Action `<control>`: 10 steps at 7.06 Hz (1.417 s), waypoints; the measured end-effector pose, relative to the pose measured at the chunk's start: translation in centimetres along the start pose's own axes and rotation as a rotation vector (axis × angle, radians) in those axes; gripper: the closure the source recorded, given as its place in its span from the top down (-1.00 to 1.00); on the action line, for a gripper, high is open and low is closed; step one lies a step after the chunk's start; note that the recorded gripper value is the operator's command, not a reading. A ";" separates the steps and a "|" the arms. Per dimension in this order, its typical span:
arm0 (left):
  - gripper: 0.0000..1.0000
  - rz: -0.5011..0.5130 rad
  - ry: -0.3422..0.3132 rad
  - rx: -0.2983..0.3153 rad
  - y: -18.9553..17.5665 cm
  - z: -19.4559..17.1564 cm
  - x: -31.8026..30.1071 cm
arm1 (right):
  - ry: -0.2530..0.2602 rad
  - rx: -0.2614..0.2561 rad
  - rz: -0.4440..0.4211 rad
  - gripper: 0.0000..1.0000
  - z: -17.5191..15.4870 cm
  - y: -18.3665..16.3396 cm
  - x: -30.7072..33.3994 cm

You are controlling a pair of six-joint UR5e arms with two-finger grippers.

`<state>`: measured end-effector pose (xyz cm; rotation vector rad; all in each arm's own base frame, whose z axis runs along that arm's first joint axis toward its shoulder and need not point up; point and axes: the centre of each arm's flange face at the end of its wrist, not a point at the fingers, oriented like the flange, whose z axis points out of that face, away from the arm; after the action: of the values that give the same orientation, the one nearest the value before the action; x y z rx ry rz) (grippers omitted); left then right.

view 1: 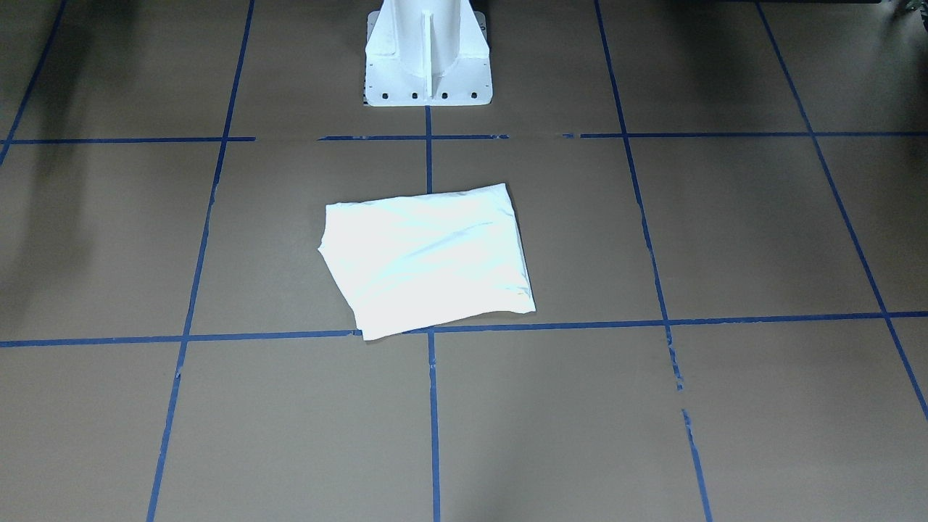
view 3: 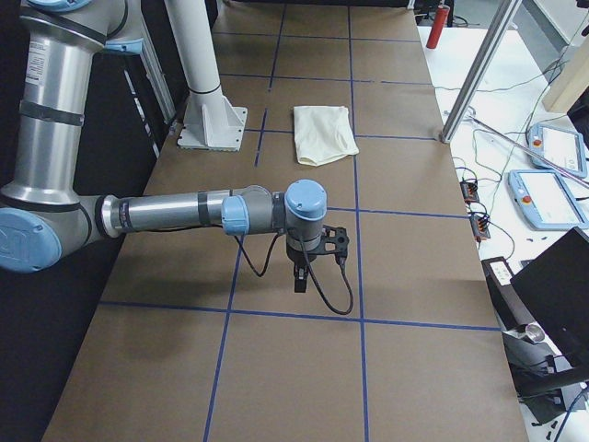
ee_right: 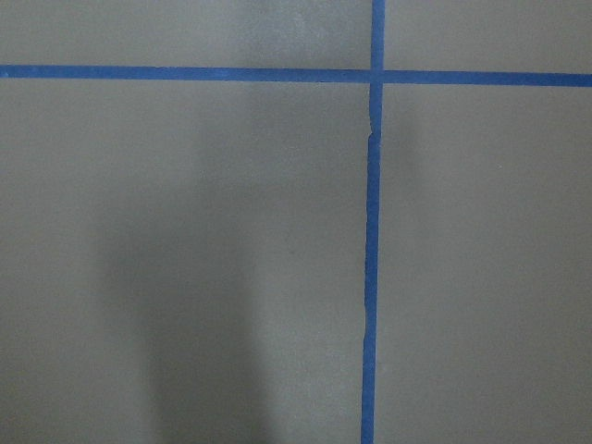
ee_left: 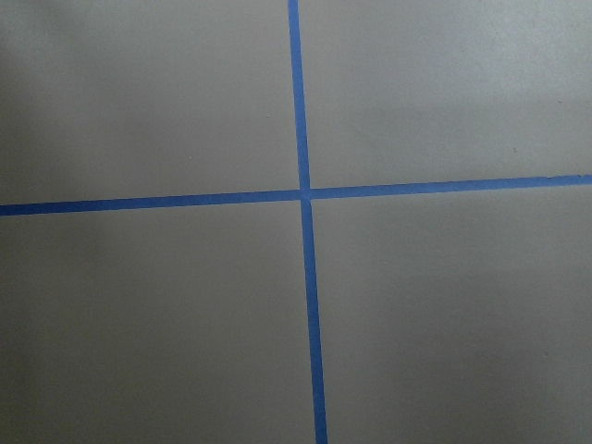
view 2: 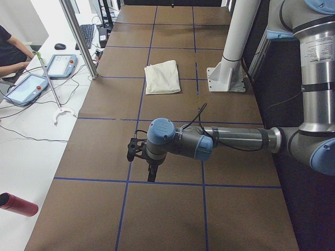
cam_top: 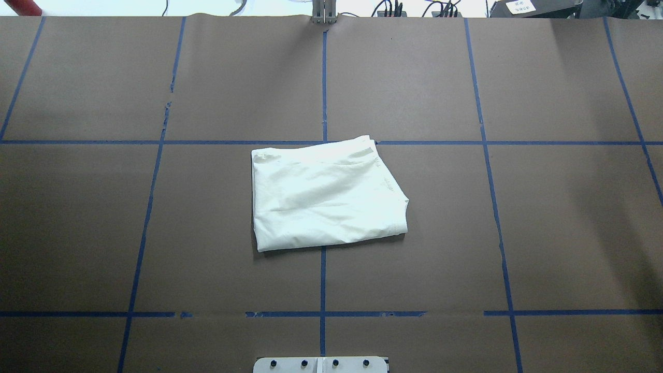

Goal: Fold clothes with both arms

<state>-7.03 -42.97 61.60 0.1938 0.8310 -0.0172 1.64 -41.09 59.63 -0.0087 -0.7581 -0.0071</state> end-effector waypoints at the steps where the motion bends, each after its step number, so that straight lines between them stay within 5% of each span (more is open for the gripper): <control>1: 1.00 -0.004 -0.001 -0.006 0.0 -0.1 0.2 | -0.001 -0.001 0.003 1.00 0.0 0.0 0.0; 10: 1.00 0.013 -0.058 -0.167 2.2 0.8 0.4 | -0.004 -0.005 0.002 1.00 0.1 0.0 0.1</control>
<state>-5.98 -40.90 62.15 0.0414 0.7694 0.0585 1.62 -41.10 59.78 -0.0138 -0.7618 -0.0070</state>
